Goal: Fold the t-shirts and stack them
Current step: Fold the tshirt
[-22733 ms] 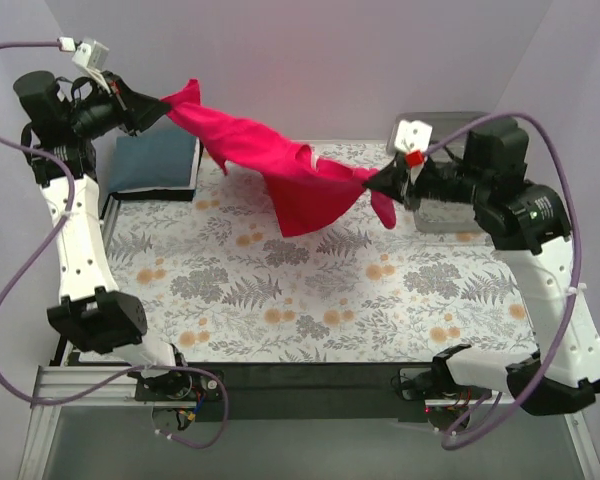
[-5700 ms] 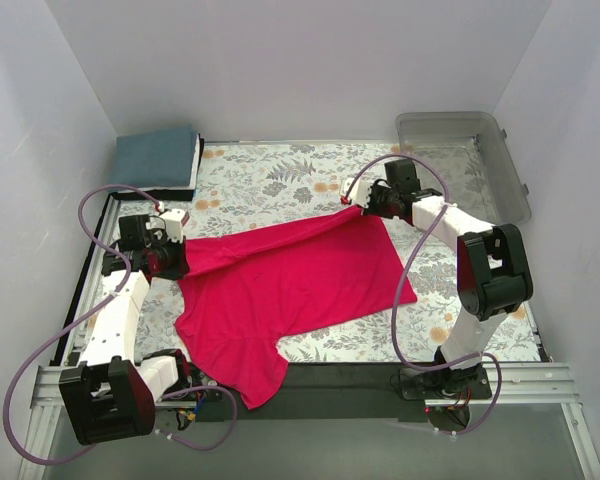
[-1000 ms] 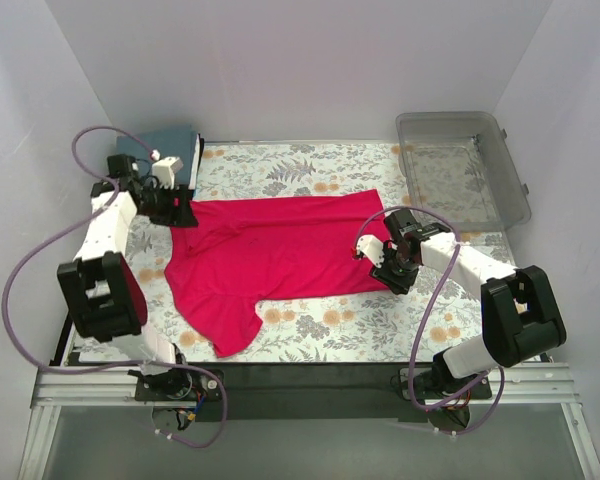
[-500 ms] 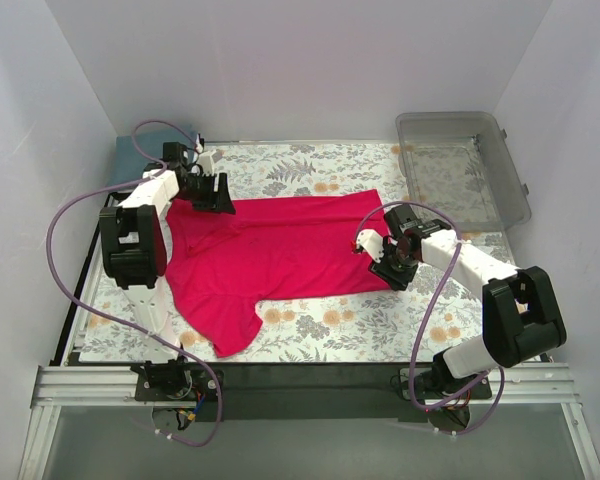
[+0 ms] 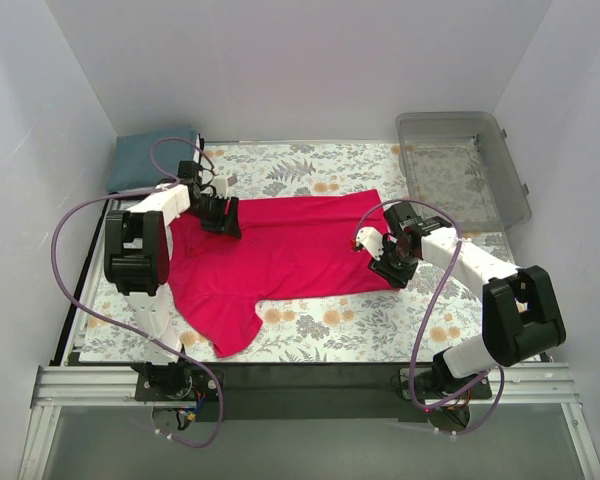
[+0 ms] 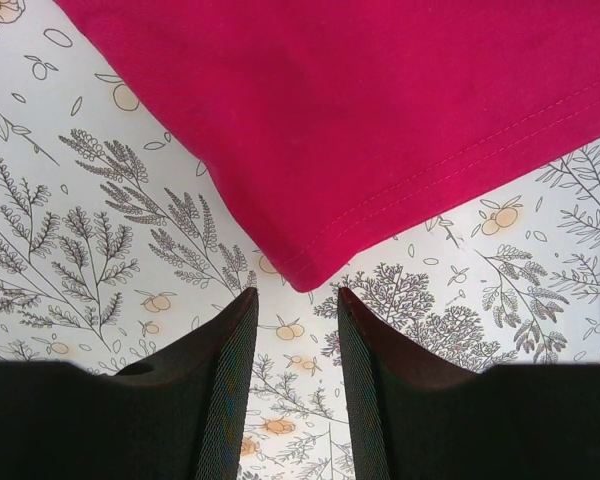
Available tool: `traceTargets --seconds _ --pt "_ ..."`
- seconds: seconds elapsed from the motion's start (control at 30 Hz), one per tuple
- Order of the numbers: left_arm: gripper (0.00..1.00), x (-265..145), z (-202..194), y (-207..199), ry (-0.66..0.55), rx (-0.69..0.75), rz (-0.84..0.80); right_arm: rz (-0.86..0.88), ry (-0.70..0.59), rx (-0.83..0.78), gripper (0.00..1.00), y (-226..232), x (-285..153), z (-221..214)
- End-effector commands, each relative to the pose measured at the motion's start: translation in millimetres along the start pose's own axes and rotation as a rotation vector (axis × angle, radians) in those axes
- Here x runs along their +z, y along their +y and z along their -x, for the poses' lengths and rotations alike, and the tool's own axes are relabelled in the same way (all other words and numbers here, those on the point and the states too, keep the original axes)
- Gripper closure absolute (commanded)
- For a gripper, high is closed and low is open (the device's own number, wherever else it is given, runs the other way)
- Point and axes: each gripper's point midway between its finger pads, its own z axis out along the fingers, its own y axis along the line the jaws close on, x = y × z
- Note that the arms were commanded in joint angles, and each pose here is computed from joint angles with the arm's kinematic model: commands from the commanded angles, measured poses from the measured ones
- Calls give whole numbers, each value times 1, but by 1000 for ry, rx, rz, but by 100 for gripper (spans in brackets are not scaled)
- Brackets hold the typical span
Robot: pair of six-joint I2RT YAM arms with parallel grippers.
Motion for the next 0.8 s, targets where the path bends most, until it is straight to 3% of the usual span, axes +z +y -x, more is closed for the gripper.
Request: traceTargets --seconds 0.0,0.33,0.47,0.6,0.77 --pt "49 -26 2 -27 -40 98 -11 -9 -21 1 56 -4 -8 10" --pt "49 -29 -28 -43 -4 112 2 1 -28 3 56 -6 -7 15" --pt "59 -44 -41 -59 16 135 -43 -11 -61 -4 56 -10 -15 25" --pt "68 -97 -54 -86 -23 205 -93 10 -109 -34 55 -5 -31 35" --pt "69 -149 -93 -75 -21 207 -65 49 -96 -70 55 14 -35 31"
